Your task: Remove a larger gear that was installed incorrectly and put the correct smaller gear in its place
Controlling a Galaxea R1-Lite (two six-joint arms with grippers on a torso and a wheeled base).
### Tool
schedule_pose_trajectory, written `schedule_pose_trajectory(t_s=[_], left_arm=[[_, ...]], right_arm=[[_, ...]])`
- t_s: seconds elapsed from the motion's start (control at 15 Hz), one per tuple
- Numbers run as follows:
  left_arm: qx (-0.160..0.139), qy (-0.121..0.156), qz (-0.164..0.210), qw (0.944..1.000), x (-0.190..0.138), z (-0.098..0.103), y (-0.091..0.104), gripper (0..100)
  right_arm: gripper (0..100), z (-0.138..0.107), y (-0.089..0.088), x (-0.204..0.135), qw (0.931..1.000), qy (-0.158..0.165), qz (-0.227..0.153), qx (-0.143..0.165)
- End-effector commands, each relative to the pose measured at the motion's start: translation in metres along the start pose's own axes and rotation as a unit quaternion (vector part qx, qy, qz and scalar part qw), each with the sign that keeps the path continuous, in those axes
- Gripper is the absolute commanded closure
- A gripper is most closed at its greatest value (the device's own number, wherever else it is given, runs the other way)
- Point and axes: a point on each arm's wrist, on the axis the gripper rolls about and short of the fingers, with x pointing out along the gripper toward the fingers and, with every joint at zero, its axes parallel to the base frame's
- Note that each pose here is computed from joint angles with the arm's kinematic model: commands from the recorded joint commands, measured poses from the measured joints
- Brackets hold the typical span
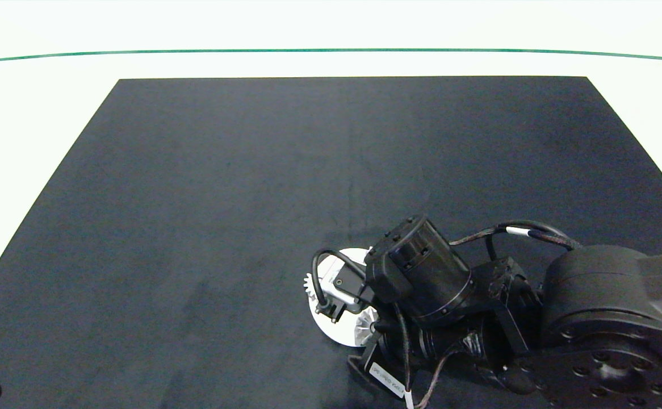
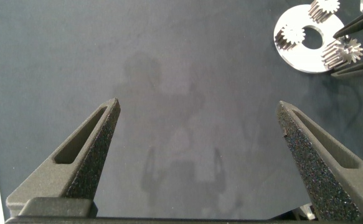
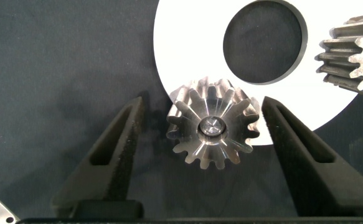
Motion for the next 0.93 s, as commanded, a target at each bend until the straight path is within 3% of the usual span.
schedule_pose_trajectory(t_s=[0.07,0.93], left_arm=[[0.000,0.000,0.000,1.0000,-0.0007,-0.0005,-0.0001,0],[0.000,0.000,0.000,1.0000,-0.0009,-0.0022,-0.0003,0]], right_arm=[[30,0.0001,0.0000,-0.0008,1.0000,0.000,-0.001,-0.001],[55,-0.0033,0.0027,0.0051,0.9999,0.012,-0.003,-0.007]])
